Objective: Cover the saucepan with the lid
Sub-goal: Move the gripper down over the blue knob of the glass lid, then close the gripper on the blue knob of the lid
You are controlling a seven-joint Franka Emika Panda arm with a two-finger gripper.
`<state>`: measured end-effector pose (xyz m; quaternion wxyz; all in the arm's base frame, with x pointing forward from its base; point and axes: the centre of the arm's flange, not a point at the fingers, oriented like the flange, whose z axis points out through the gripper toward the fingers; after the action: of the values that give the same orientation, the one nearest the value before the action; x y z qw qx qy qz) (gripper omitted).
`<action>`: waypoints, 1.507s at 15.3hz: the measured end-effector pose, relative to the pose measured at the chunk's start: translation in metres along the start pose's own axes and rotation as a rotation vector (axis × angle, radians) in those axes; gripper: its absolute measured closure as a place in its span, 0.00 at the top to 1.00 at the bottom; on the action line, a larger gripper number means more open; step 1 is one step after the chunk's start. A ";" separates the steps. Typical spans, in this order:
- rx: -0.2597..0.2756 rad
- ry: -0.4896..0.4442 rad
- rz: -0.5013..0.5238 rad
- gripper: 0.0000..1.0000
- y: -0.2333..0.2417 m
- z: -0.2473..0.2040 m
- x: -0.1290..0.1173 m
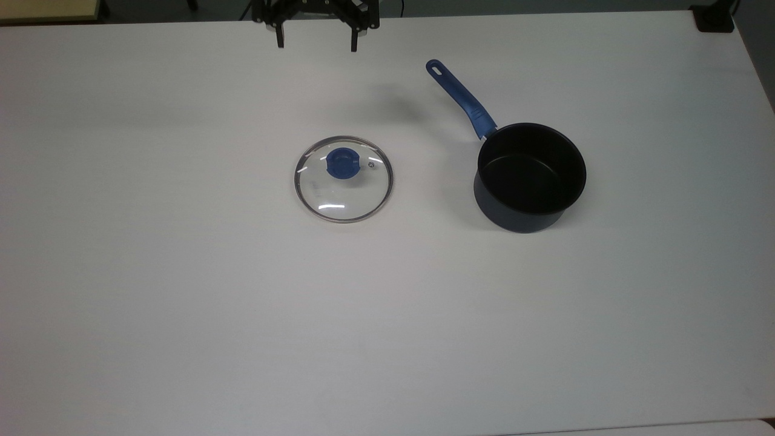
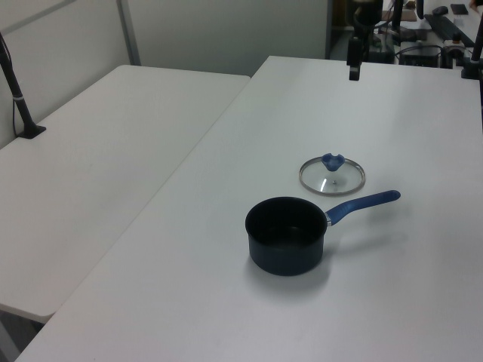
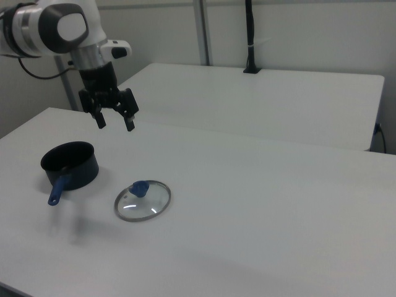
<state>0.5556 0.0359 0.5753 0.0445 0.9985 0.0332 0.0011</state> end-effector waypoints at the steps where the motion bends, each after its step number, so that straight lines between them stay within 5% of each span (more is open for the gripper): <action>1: 0.000 -0.015 -0.023 1.00 0.000 0.008 0.002; 15: 0.026 -0.099 -0.139 0.99 -0.033 0.212 0.045; 23: 0.033 -0.080 -0.180 0.82 -0.039 0.235 0.047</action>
<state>0.6009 0.0571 0.3372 0.0294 0.9913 0.1210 -0.0433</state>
